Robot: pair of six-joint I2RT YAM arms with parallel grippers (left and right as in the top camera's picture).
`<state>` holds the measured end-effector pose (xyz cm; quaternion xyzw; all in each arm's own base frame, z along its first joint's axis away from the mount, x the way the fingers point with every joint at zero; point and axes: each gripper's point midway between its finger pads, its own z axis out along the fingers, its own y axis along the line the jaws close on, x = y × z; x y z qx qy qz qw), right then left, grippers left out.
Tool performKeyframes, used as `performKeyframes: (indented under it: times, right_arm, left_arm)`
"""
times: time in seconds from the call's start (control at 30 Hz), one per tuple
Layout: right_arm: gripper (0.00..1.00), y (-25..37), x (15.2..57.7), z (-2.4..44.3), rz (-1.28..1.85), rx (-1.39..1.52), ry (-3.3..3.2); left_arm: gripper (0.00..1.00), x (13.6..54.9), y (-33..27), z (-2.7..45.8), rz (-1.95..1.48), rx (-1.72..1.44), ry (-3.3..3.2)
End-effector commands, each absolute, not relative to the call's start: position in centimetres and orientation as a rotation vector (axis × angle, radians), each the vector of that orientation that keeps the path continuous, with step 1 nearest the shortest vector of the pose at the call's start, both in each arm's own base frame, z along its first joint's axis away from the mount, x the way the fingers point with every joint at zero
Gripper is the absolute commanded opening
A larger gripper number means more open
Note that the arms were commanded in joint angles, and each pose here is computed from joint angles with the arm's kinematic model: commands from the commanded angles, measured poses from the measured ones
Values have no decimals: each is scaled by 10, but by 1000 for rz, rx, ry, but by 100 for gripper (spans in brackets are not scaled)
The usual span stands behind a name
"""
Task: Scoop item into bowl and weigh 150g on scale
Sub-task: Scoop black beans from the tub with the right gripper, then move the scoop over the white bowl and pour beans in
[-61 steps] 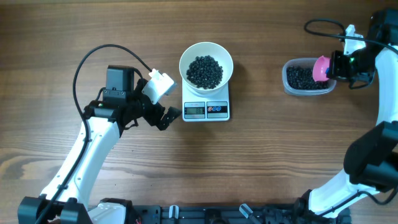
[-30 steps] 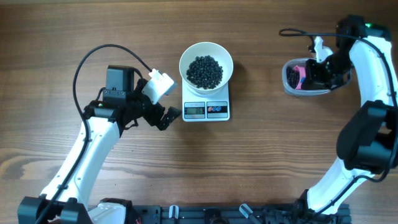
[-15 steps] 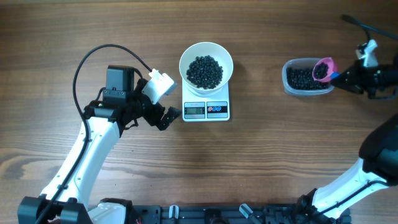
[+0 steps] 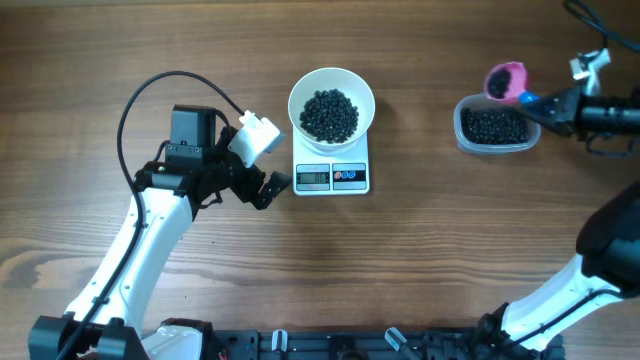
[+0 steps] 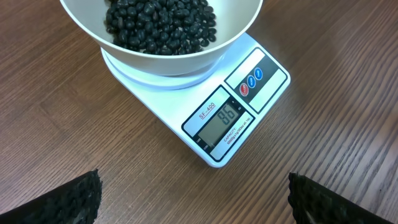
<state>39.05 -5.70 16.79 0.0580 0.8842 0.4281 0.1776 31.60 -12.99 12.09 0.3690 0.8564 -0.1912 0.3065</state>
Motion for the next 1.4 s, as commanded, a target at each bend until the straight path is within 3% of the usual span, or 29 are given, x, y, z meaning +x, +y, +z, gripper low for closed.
performKeyframes:
  times: [0.0,0.33,0.57,0.7,1.13,1.37]
  right_arm:
    - [4,-14,401,172,1339,61,2462]
    - [4,89,429,201,1312,-202,2512]
    - [4,148,418,189,1166,-384,2641]
    - [4,172,413,175,1009,-487,2702]
    - [4,186,432,175,-57,-839,2631]
    - [4,196,432,178,-130,-923,2577]
  left_arm:
    - [100,315,-130,120,-518,980,2261]
    - [100,314,-130,120,-518,980,2262]
    - [100,315,-130,120,-518,979,2262]
    - [100,315,-130,120,-518,979,2262]
    - [100,315,-130,120,-518,980,2262]
    - [100,315,-130,120,-518,980,2261]
